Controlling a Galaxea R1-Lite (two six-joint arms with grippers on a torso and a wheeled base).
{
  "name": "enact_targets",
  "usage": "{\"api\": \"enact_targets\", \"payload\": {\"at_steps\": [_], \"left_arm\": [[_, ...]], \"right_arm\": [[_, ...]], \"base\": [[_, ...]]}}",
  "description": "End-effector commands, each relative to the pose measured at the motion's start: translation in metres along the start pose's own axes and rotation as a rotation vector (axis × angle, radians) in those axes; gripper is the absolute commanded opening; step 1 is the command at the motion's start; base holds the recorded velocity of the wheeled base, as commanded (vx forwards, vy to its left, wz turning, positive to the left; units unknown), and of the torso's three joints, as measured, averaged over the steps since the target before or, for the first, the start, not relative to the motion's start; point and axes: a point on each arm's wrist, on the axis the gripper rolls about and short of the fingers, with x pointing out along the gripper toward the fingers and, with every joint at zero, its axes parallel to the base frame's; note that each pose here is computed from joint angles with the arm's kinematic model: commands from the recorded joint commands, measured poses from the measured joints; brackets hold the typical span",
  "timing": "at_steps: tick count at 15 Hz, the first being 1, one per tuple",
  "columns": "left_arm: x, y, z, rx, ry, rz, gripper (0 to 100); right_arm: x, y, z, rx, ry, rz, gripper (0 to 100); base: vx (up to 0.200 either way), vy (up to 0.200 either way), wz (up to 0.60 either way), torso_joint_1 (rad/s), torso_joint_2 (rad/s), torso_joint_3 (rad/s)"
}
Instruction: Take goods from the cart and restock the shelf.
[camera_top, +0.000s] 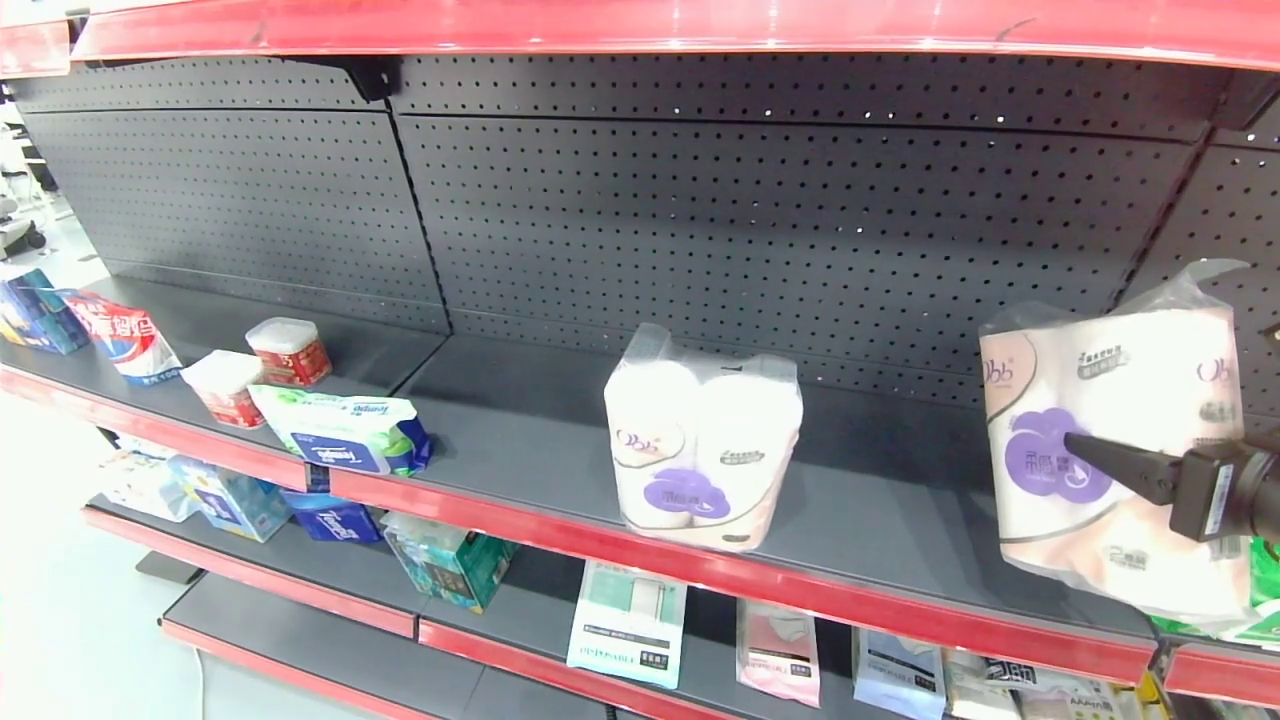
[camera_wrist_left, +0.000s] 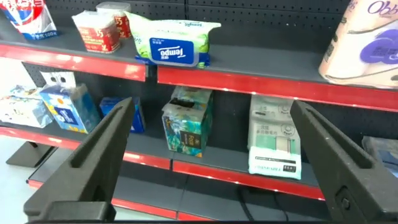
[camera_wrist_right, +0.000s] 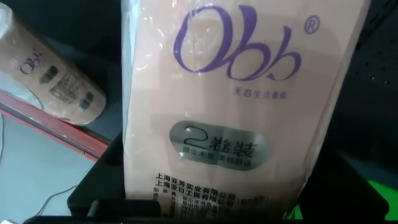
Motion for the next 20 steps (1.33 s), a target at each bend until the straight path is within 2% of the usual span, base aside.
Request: {"api": "enact_targets", "payload": {"at_steps": [1,3,6,7,10,13,15,17,18,20], "left_arm": [[0.0,0.0,0.0,-0.001,-0.003,0.002,100],[0.0,0.0,0.0,-0.001,-0.003,0.002,100],[0.0,0.0,0.0,-0.001,-0.003,0.0,100],[0.0,0.0,0.0,-0.001,-0.003,-0.001,100],[0.0,0.0,0.0,-0.001,-0.003,0.0,100],[0.0,0.0,0.0,-0.001,-0.003,-0.001,100],[0.0,0.0,0.0,-0.001,-0.003,0.0,100],[0.0,0.0,0.0,-0.001,-0.003,0.0,100],[0.0,0.0,0.0,-0.001,-0.003,-0.001,100],[0.0,0.0,0.0,-0.001,-0.003,0.0,100]], "right_arm": [[0.003,0.0,-0.004,0.003,0.019,0.001,0],[0.011,-0.002,-0.005,0.008,0.037,0.003,0],[0.025,-0.005,-0.003,0.009,0.009,0.009,0],[0.035,-0.006,0.001,0.005,-0.023,0.062,0],[0.059,-0.007,0.004,-0.007,-0.041,0.184,0],[0.082,-0.012,0.011,-0.024,-0.096,0.249,0],[0.122,-0.019,0.019,-0.052,-0.16,0.289,0],[0.158,-0.033,0.012,-0.13,-0.257,0.357,0],[0.167,-0.032,0.009,-0.132,-0.26,0.406,0],[0.181,-0.017,0.01,-0.131,-0.262,0.466,0]], "base": [[0.0,0.0,0.0,0.0,0.0,0.0],[0.0,0.0,0.0,0.0,0.0,0.0],[0.0,0.0,0.0,0.0,0.0,0.0],[0.0,0.0,0.0,0.0,0.0,0.0],[0.0,0.0,0.0,0.0,0.0,0.0],[0.0,0.0,0.0,0.0,0.0,0.0],[0.0,0.0,0.0,0.0,0.0,0.0],[0.0,0.0,0.0,0.0,0.0,0.0],[0.0,0.0,0.0,0.0,0.0,0.0],[0.0,0.0,0.0,0.0,0.0,0.0]]}}
